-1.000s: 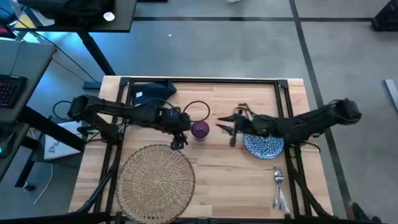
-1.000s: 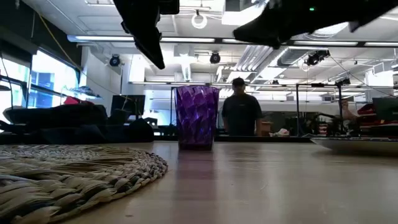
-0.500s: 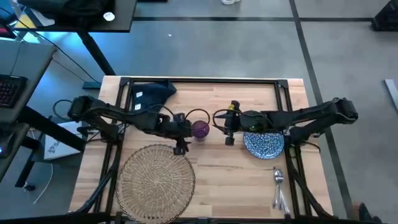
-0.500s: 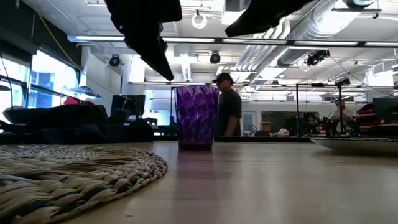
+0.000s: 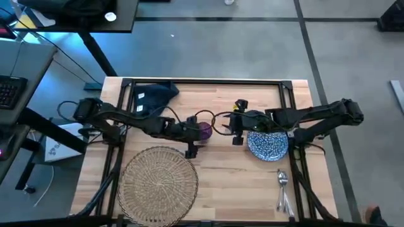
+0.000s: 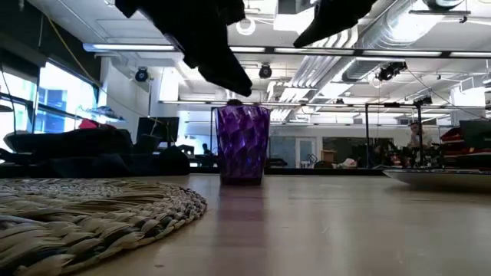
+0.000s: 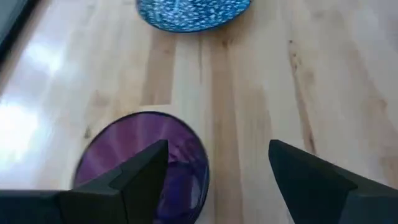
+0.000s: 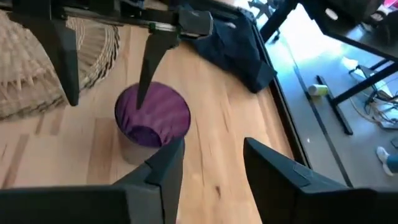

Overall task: Set table place
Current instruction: Move the purple cup to the top right of the table

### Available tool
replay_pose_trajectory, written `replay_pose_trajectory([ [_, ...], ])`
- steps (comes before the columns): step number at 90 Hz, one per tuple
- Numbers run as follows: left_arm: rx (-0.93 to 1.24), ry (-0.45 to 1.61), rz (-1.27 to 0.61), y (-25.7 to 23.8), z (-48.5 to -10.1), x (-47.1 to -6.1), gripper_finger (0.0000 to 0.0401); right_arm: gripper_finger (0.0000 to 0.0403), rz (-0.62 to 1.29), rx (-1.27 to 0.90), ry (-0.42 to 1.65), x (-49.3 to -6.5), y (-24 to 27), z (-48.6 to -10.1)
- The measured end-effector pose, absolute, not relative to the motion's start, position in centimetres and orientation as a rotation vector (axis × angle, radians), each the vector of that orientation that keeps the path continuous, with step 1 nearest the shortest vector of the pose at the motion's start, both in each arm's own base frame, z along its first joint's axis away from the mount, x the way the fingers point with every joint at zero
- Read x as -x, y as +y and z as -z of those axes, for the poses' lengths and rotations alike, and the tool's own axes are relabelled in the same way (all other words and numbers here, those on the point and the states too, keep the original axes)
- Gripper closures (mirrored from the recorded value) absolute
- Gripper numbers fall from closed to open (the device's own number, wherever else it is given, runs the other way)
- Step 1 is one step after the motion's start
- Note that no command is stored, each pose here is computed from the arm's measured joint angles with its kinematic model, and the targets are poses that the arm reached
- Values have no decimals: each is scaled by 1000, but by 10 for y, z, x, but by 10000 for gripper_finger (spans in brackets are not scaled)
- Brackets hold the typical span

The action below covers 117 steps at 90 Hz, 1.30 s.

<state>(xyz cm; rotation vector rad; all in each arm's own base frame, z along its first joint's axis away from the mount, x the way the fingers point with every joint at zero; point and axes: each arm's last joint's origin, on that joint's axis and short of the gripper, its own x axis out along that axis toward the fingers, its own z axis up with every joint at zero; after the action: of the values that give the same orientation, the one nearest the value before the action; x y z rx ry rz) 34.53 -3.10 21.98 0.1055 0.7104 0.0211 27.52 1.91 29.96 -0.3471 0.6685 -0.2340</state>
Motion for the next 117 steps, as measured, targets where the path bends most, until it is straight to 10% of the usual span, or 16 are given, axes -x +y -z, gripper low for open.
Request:
replay_pose_trajectory([
  [70, -169, 785, -19, -27, -191, -356, 152, 265, 153, 250, 709, -274, 22, -294],
  [106, -250, 854, -161, -22, -184, -353, 379, 265, 150, 247, 709, -275, 22, -293],
  [117, -273, 858, -124, -23, -183, -353, 391, 265, 105, 240, 705, -275, 23, -293],
])
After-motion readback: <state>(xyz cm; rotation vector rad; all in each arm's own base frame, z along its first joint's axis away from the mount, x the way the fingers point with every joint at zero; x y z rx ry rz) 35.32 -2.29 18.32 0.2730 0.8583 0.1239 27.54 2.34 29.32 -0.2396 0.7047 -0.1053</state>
